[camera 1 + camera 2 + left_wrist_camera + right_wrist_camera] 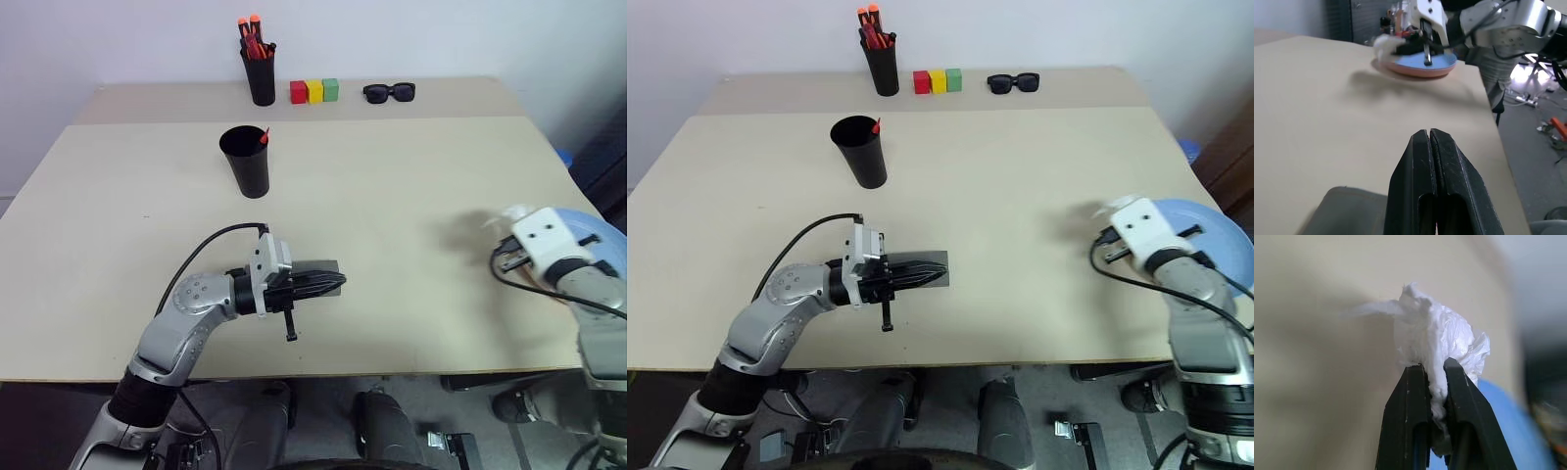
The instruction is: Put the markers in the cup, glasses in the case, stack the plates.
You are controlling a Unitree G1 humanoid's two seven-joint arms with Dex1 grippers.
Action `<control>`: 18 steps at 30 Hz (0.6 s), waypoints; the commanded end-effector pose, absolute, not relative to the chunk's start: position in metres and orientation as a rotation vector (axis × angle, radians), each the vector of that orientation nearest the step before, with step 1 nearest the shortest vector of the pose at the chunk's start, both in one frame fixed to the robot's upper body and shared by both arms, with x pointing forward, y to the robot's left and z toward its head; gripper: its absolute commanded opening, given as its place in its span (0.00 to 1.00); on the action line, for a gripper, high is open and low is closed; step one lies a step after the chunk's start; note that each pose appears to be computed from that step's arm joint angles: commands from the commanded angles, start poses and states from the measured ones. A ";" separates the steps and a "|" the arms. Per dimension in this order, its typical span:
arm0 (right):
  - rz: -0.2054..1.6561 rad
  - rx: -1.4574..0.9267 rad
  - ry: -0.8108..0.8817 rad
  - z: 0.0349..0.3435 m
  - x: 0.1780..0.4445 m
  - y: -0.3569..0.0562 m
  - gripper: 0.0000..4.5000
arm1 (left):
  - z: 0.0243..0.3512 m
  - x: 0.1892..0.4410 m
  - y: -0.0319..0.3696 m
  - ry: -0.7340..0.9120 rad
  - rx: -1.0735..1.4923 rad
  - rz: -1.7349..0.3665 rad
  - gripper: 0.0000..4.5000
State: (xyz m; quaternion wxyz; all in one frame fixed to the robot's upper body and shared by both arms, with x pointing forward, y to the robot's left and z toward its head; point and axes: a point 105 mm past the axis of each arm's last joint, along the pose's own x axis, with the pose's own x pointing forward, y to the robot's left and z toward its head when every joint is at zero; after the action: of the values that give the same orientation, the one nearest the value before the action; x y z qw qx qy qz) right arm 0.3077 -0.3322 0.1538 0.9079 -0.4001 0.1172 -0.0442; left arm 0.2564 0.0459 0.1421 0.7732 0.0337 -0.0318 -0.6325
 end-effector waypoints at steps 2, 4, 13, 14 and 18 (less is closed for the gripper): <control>-0.216 -0.874 0.265 0.166 0.285 -0.356 0.01 | 0.150 0.256 0.038 -0.116 0.079 -1.429 0.00; -0.240 -0.871 0.298 0.162 0.278 -0.363 0.01 | 0.150 0.258 0.037 -0.119 0.078 -1.441 0.00; -0.188 -0.876 0.304 0.159 0.277 -0.358 0.76 | 0.151 0.273 0.044 -0.139 0.085 -1.376 0.00; -0.165 -0.874 0.298 0.159 0.278 -0.355 0.76 | 0.151 0.276 0.046 -0.141 0.089 -1.354 0.00; -0.051 -0.800 0.164 0.174 0.292 -0.329 0.76 | 0.155 0.297 0.073 -0.151 0.121 -1.191 0.00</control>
State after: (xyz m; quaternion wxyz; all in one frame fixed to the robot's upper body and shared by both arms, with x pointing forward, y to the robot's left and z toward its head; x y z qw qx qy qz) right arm 0.2866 -0.3426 0.1511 0.9096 -0.3905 0.1350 -0.0433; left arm 0.2887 0.0604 0.1422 0.8054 0.0415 -0.0437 -0.5897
